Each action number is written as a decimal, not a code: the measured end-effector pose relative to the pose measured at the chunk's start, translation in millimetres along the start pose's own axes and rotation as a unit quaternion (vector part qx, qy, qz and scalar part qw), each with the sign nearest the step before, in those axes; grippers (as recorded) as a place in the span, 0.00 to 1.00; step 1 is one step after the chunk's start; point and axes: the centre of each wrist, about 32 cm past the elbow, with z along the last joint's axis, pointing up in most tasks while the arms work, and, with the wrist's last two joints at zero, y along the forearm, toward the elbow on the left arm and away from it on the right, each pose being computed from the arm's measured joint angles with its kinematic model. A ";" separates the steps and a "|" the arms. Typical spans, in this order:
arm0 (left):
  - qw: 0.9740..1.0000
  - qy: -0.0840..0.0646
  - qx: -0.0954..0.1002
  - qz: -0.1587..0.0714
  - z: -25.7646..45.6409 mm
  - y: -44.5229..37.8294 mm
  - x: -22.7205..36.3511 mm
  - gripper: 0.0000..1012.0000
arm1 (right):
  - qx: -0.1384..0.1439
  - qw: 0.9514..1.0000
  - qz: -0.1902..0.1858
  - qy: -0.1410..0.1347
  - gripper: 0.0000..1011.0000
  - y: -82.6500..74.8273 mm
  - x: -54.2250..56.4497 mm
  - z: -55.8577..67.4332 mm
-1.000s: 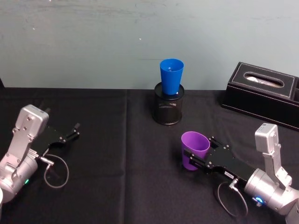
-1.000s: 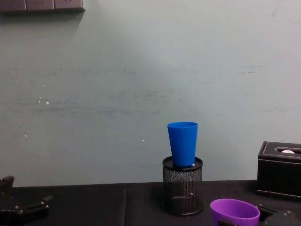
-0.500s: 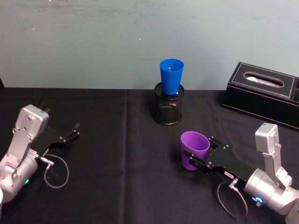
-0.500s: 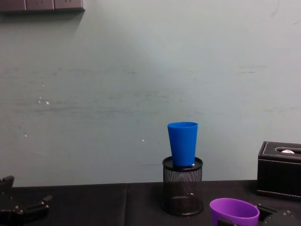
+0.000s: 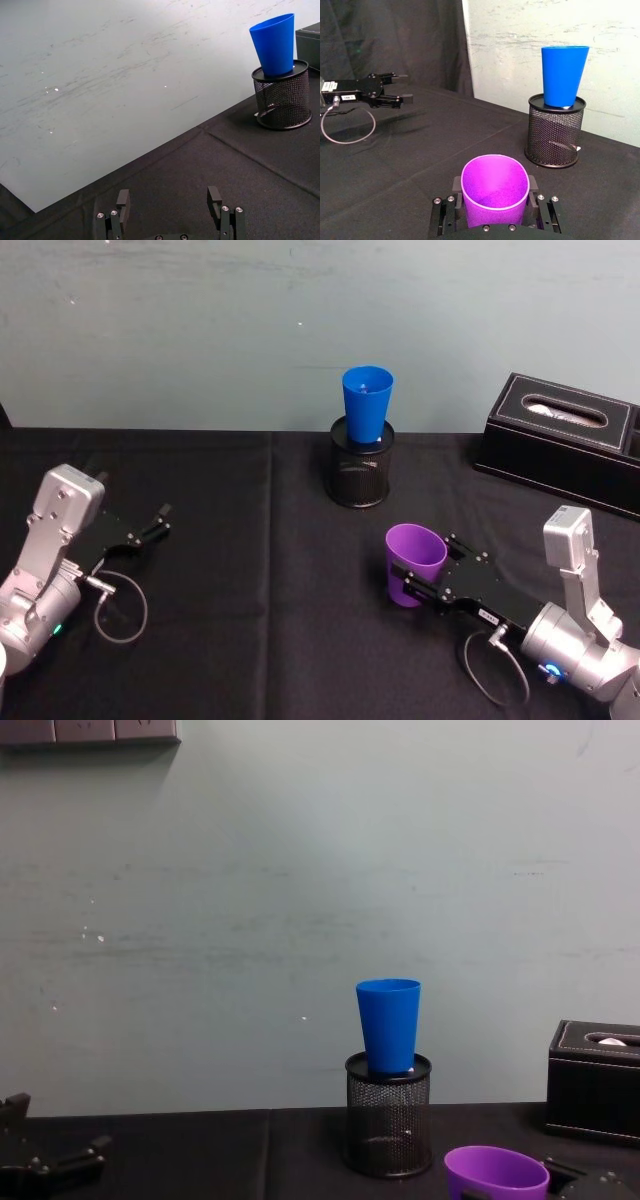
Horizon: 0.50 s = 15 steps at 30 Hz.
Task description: Pick up one cup with a gripper and tap it against the other cup.
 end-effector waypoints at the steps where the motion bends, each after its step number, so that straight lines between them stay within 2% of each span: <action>1: 1.000 0.000 0.000 0.000 0.0 0.0 0.0 1.00 | 0.000 1.000 0.000 0.000 0.72 0.0 -0.1 -0.1; 15: 1.000 0.000 0.000 0.000 0.0 0.0 0.0 1.00 | 0.000 1.000 0.001 -0.001 0.72 0.1 0.0 -0.2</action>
